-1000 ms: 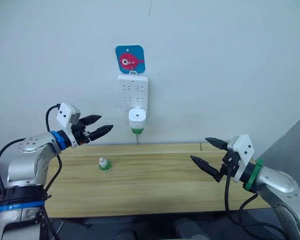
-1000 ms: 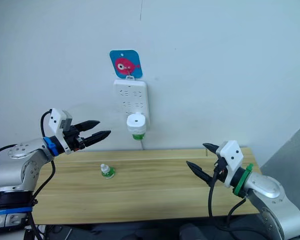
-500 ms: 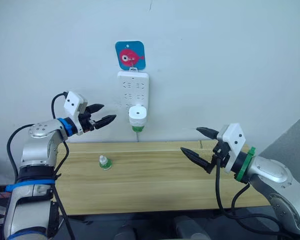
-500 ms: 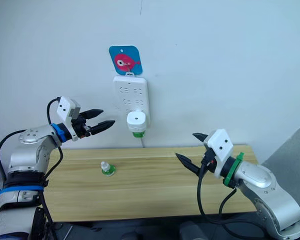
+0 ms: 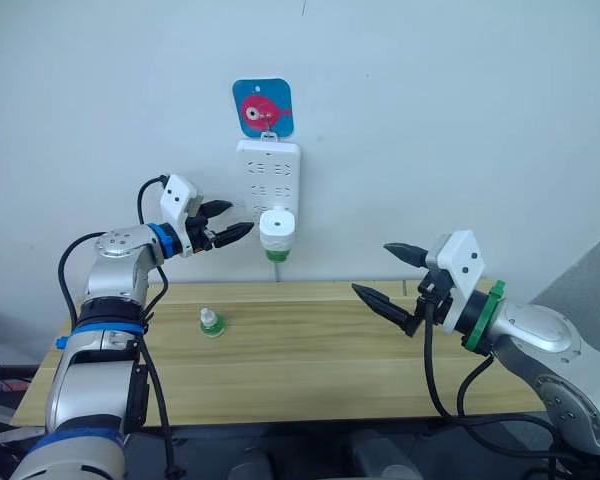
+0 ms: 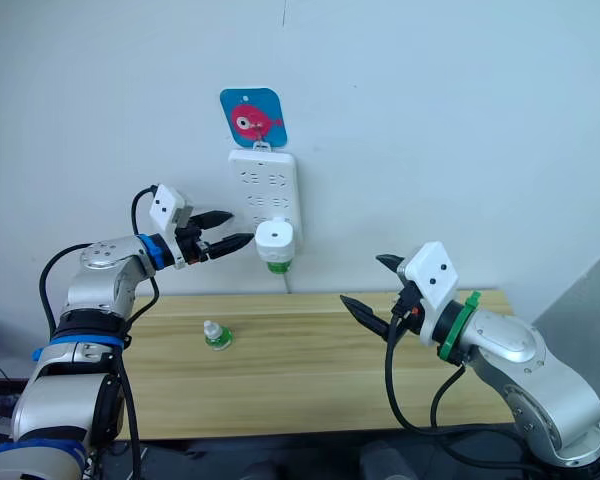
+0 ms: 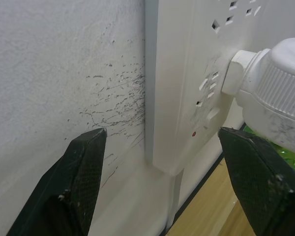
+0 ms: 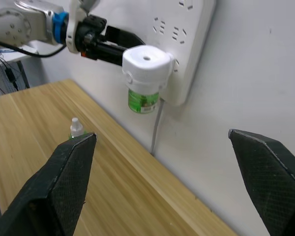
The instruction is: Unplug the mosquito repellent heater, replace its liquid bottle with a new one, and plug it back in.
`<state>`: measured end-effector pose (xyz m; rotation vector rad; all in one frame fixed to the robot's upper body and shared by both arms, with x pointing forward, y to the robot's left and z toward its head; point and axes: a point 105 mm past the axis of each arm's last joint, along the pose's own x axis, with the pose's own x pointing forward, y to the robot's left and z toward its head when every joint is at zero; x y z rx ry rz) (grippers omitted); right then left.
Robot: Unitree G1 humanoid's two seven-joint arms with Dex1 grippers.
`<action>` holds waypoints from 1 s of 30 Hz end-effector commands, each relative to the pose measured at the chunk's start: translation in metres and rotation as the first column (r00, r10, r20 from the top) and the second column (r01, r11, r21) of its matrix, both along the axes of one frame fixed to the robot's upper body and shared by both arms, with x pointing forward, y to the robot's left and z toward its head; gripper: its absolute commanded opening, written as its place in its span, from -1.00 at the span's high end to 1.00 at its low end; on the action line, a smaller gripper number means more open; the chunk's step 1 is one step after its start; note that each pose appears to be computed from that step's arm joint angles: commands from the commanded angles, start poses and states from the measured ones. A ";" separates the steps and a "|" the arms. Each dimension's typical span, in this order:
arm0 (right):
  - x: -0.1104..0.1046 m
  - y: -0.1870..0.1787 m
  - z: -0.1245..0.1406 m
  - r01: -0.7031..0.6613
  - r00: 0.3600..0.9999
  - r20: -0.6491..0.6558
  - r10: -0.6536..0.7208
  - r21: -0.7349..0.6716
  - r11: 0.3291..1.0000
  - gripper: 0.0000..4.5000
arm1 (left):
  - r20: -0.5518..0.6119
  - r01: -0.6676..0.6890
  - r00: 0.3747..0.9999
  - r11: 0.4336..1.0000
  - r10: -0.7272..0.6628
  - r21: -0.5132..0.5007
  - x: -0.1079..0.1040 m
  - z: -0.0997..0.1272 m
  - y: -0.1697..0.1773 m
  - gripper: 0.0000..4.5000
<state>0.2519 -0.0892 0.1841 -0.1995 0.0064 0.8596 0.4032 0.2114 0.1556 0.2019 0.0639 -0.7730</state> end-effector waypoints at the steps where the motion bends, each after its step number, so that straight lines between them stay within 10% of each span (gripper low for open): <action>1: -0.005 0.004 0.013 -0.014 0.998 0.053 0.014 0.011 1.000 -1.00 | 0.048 0.066 0.997 0.998 -0.066 0.017 0.005 0.017 -0.015 -0.67; 22: -0.006 0.006 0.015 -0.026 0.999 0.047 0.025 0.021 0.999 -1.00 | 0.033 0.178 0.983 0.984 -0.179 0.009 0.005 0.022 -0.033 -0.67; 30: -0.008 0.007 0.015 -0.044 0.998 0.042 0.042 0.031 0.999 -1.00 | 0.021 0.230 0.973 0.973 -0.229 -0.012 0.002 0.027 -0.038 0.25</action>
